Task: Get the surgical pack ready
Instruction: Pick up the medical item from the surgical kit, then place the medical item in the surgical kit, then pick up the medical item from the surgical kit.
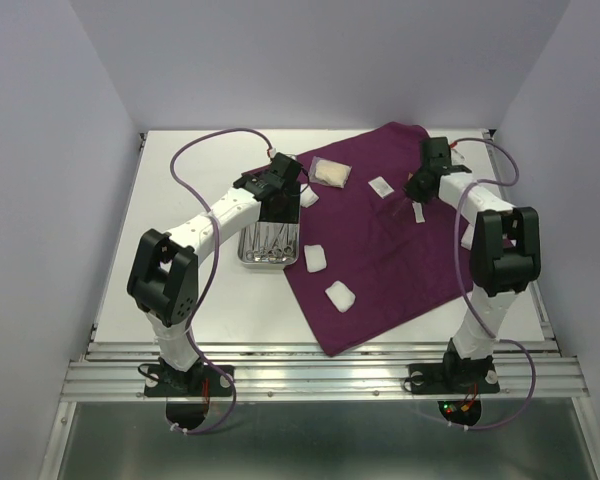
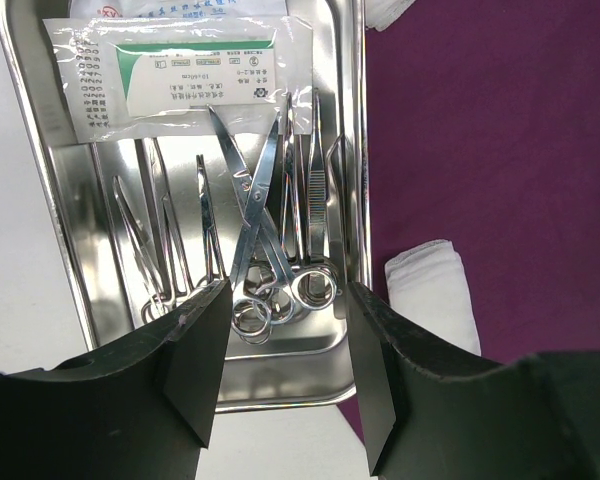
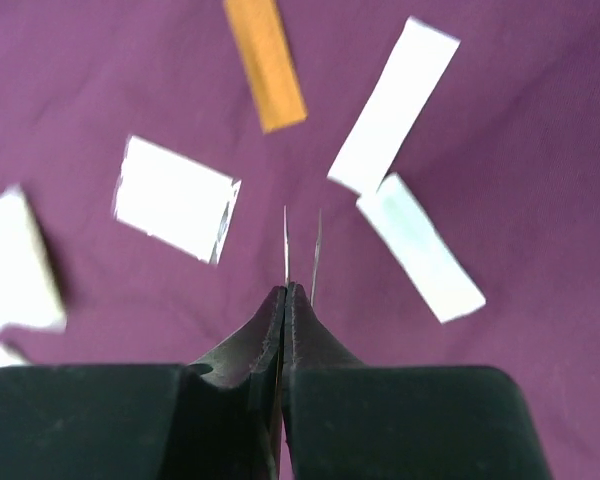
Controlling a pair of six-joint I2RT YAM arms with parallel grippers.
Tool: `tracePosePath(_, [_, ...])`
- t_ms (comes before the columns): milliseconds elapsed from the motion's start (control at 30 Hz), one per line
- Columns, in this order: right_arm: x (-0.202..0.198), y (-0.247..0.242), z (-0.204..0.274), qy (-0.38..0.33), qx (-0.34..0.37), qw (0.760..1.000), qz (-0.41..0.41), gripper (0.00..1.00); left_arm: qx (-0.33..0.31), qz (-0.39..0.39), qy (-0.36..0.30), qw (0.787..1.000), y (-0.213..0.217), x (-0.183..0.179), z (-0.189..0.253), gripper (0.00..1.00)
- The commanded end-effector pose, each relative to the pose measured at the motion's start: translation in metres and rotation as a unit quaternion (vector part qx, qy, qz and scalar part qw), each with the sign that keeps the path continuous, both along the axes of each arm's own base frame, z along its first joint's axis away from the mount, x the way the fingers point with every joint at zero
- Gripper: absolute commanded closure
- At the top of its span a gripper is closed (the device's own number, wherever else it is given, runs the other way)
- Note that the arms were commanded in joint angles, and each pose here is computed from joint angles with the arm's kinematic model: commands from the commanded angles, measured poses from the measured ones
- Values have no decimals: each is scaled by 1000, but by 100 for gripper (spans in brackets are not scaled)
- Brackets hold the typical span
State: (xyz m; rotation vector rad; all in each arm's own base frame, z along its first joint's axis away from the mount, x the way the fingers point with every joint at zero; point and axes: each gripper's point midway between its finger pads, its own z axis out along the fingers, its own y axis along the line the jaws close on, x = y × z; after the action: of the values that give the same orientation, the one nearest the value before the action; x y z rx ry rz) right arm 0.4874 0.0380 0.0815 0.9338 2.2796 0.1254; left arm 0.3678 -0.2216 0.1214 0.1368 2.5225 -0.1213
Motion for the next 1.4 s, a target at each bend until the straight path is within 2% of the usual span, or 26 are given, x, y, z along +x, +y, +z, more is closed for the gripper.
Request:
tracePosePath(0, [-1, 28, 21, -47, 23, 997, 59, 99, -20, -1, -34, 999, -3, 5, 33, 40])
tracePosePath(100, [-12, 71, 20, -55, 54, 988, 136, 99, -29, -4, -32, 999, -6, 6, 34, 40])
tracePosePath(233, [-36, 134, 2, -32, 53, 972, 228, 99, -43, -5, -30, 999, -13, 5, 38, 37])
tracePosePath(333, [-47, 145, -15, -13, 58, 968, 243, 98, -49, -8, -20, 999, -21, 1, 34, 36])
tracePosePath(400, [-54, 148, -21, -5, 56, 966, 251, 91, -49, -12, -17, 999, -27, -2, 34, 36])
tracePosePath(433, [-59, 147, -24, 0, 55, 966, 252, 77, -48, -14, -14, 999, -30, -4, 32, 35])
tracePosePath(500, [-62, 141, -16, -6, 41, 967, 251, 61, -50, -22, -11, 998, -40, -7, 32, 35])
tracePosePath(533, [-61, 131, -14, -8, 22, 972, 236, 50, -48, -24, -6, 999, -44, -7, 28, 35])
tracePosePath(633, [-64, 112, 8, -26, -19, 977, 213, 48, -53, -55, 5, 997, -70, -14, 24, 35])
tracePosePath(700, [-66, 83, 12, -30, -45, 983, 176, 45, -62, -72, 9, 995, -88, -16, 22, 35])
tracePosePath(733, [-64, 62, 25, -44, -43, 987, 151, 44, -64, -75, 10, 995, -94, -16, 20, 35])
tracePosePath(800, [-72, 36, 21, -36, -45, 991, 125, 44, -73, -83, 9, 994, -107, -13, 23, 35])
tracePosePath(867, [-77, 2, 27, -40, -49, 994, 89, 44, -67, -93, 26, 993, -123, -17, 5, 37])
tracePosePath(900, [-80, -8, 26, -38, -51, 995, 79, 44, -74, -97, 20, 992, -135, -13, 12, 38])
tracePosePath(933, [-87, -16, 21, -28, -53, 996, 72, 44, -60, -106, 38, 992, -145, -18, -7, 39])
tracePosePath(967, [-90, -26, 24, -30, -56, 996, 62, 44, -64, -109, 33, 991, -155, -15, -4, 39])
tracePosePath(1033, [-98, -31, 19, -23, -58, 996, 59, 43, -40, -104, 51, 992, -161, -15, -30, 41])
tracePosePath(1267, [-109, -29, 8, -6, -51, 997, 63, 43, -13, -92, 24, 995, -175, 15, -43, 46])
tracePosePath(1367, [-109, -28, 7, -4, -50, 997, 63, 43, 2, -91, 39, 995, -177, 18, -60, 48])
